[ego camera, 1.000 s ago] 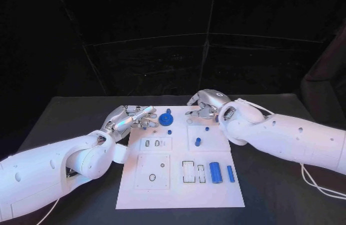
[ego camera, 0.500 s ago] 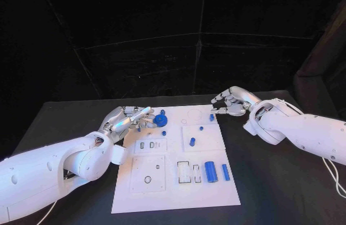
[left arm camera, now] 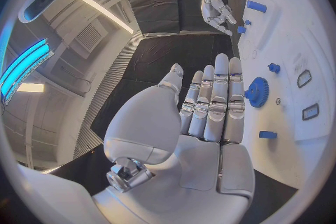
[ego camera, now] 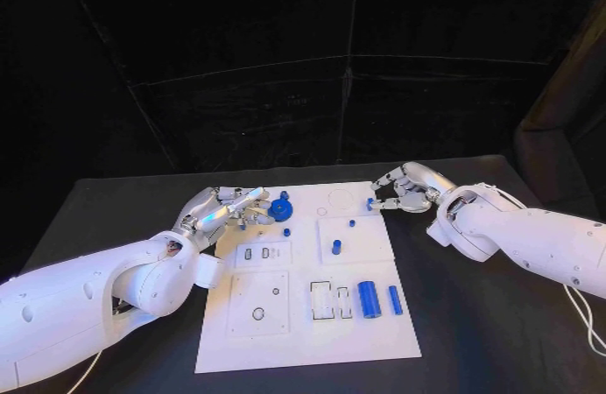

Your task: Assemble the parts on the task board

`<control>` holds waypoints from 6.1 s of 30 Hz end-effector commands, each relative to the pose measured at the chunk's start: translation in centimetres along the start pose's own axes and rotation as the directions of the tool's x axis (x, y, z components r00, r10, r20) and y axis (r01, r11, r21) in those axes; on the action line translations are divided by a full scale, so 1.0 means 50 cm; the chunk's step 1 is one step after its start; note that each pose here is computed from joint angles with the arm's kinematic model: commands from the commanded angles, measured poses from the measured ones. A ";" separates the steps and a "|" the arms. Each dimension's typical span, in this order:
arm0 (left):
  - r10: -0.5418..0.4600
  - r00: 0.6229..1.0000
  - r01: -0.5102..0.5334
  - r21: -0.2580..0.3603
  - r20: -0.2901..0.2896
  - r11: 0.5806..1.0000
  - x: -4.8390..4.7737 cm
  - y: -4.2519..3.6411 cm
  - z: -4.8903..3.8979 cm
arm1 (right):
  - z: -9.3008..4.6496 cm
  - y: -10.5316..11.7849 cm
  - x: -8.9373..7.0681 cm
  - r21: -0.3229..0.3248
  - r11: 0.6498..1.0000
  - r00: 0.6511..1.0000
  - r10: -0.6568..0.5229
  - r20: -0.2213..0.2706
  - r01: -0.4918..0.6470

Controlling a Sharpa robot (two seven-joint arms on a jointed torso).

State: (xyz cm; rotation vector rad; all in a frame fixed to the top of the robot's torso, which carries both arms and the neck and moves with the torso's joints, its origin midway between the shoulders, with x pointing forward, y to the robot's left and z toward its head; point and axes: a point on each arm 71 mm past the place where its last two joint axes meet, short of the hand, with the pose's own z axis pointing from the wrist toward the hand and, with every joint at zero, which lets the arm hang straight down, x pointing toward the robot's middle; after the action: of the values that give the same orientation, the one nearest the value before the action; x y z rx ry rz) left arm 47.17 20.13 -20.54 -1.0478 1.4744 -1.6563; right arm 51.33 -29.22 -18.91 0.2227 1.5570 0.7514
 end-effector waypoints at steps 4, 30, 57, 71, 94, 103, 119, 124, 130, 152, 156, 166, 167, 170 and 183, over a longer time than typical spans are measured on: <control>-0.009 1.000 0.009 0.009 -0.006 1.000 -0.001 -0.002 0.001 | 0.000 -0.003 0.015 -0.018 1.000 1.000 0.003 -0.029 -0.003; -0.009 1.000 0.009 0.006 -0.006 1.000 -0.001 -0.001 0.003 | 0.025 -0.007 0.041 0.021 1.000 0.999 0.001 -0.045 0.000; -0.007 1.000 0.007 0.001 -0.003 1.000 -0.003 0.000 0.003 | 0.026 -0.014 0.041 0.022 0.999 0.998 -0.031 -0.059 0.032; -0.005 1.000 0.005 0.006 0.002 1.000 -0.004 -0.001 0.002 | 0.025 -0.015 0.037 0.025 0.999 0.999 -0.032 -0.037 0.033; 0.001 0.999 -0.002 0.006 0.038 1.000 -0.030 0.001 0.007 | 0.003 0.090 0.074 0.075 0.997 0.999 -0.019 -0.048 0.023; 0.006 0.998 -0.007 0.009 0.059 1.000 -0.044 0.000 0.006 | 0.017 0.174 0.124 0.017 0.996 0.993 -0.083 -0.086 0.085; -0.063 0.993 0.063 0.001 0.099 0.998 -0.051 -0.004 0.006 | 0.062 0.296 0.231 -0.069 0.986 0.971 -0.164 -0.174 0.154; -0.067 0.993 0.068 0.002 0.102 0.998 -0.050 -0.005 0.007 | 0.067 0.311 0.265 -0.080 0.983 0.964 -0.178 -0.196 0.165; -0.070 0.993 0.071 0.001 0.099 0.998 -0.046 -0.004 0.008 | 0.069 0.317 0.299 -0.087 0.979 0.952 -0.200 -0.232 0.184; -0.074 0.993 0.074 -0.002 0.093 0.997 -0.042 -0.003 0.011 | 0.059 0.316 0.346 -0.092 0.977 0.938 -0.209 -0.278 0.191; -0.074 0.993 0.075 -0.002 0.092 0.997 -0.041 -0.003 0.011 | 0.057 0.316 0.351 -0.092 0.978 0.938 -0.206 -0.279 0.188; -0.075 0.993 0.076 -0.004 0.090 0.997 -0.041 -0.002 0.012 | 0.057 0.309 0.354 -0.084 0.977 0.933 -0.210 -0.291 0.194; -0.075 0.993 0.076 -0.004 0.090 0.997 -0.041 -0.002 0.012 | 0.057 0.308 0.354 -0.083 0.977 0.932 -0.211 -0.293 0.195; -0.075 0.993 0.076 -0.004 0.090 0.997 -0.041 -0.002 0.012 | 0.056 0.306 0.355 -0.080 0.977 0.930 -0.214 -0.300 0.199; -0.075 0.993 0.076 -0.006 0.090 0.997 -0.042 -0.002 0.012 | 0.055 0.304 0.356 -0.066 0.976 0.925 -0.217 -0.311 0.207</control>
State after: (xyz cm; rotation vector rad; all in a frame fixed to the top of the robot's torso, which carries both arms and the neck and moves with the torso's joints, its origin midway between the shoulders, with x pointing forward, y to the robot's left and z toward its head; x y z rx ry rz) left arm 48.61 21.82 -20.87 -1.1858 1.4063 -1.6187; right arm 46.89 -6.52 -23.86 -0.0878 1.7932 0.6980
